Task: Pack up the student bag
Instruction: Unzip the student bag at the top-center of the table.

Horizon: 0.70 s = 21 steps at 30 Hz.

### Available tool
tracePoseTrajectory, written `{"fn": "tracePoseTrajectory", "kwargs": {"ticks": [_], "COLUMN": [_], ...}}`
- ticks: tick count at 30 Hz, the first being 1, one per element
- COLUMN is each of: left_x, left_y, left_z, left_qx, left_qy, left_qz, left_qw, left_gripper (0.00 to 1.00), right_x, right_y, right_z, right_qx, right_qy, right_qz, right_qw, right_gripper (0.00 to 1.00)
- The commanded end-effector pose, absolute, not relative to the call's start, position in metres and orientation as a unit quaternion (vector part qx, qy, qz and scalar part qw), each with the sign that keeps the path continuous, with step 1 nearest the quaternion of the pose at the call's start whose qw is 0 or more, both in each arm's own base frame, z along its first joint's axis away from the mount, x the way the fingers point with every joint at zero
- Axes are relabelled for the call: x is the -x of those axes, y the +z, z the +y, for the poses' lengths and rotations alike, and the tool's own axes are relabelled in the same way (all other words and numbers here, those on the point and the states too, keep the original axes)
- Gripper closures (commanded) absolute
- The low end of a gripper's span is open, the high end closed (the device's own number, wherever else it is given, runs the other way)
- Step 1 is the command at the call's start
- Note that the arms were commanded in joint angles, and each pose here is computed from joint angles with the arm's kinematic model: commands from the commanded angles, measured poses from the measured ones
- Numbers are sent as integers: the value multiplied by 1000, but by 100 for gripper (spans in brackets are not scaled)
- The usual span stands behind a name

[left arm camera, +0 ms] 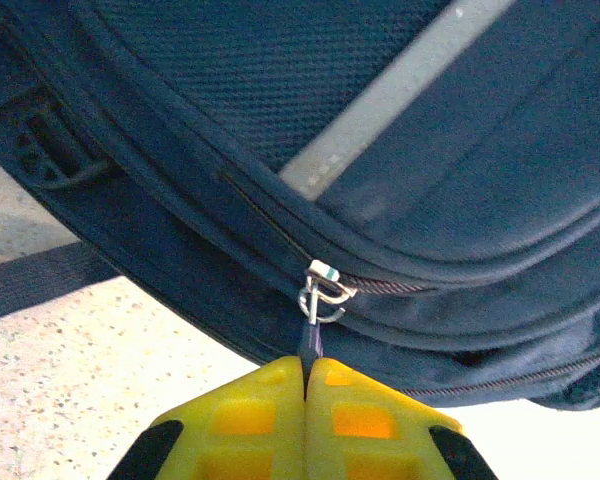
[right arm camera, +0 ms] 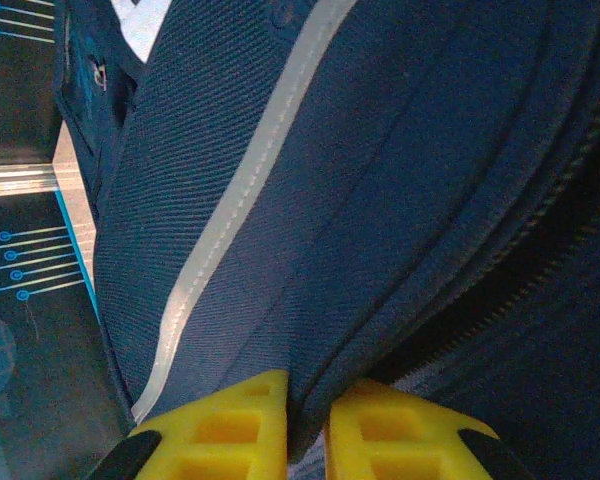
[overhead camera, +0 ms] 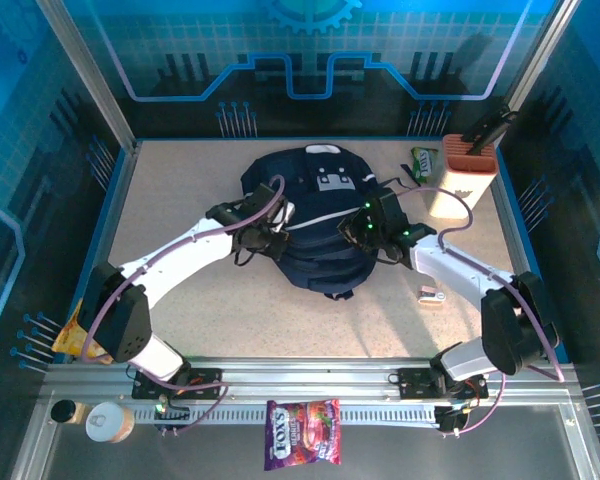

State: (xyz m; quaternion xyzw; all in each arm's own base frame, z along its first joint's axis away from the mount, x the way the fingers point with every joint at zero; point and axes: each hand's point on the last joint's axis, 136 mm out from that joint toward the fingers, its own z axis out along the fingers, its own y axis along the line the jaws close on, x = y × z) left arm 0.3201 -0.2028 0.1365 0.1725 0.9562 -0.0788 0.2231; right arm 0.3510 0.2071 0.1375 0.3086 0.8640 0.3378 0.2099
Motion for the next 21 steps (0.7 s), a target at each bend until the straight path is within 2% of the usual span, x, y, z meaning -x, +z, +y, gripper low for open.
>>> {"fn": "tracePoseTrajectory", "kwargs": {"ticks": [1,7,9,13,16,18,21], "left_x": [-332,-364,-370,-376,-377,-376,-377], "left_y": [142,149,151,160,179,193,208], "left_z": [-180,-196,-201,-195,-183,-172,-154], "left_qx": [-147,-112,-107,-95,-78,-62,-38], "left_qy": [-44,-78,-84,-79,-96,-114,-124], "left_qz": [957,956,956,957,952,947,939], "left_qw": [245,261,259,262,279,295,319], "left_gripper": [100,100,99,77,53,43,29], "right_x": [-366,-365,-362,-343,-322,-306,-284], "right_y": [139,140,145,158,160,152,141], "right_z": [193,199,199,186,165,140,107], "right_qx": [-305,-278,-262,-229,-206,-213,-228], "right_qy": [309,314,312,286,229,166,95], "right_qz": [868,875,880,896,917,929,937], "right_qw": [242,241,244,250,255,252,247], "right_gripper": [85,83,78,56,37,27,20]}}
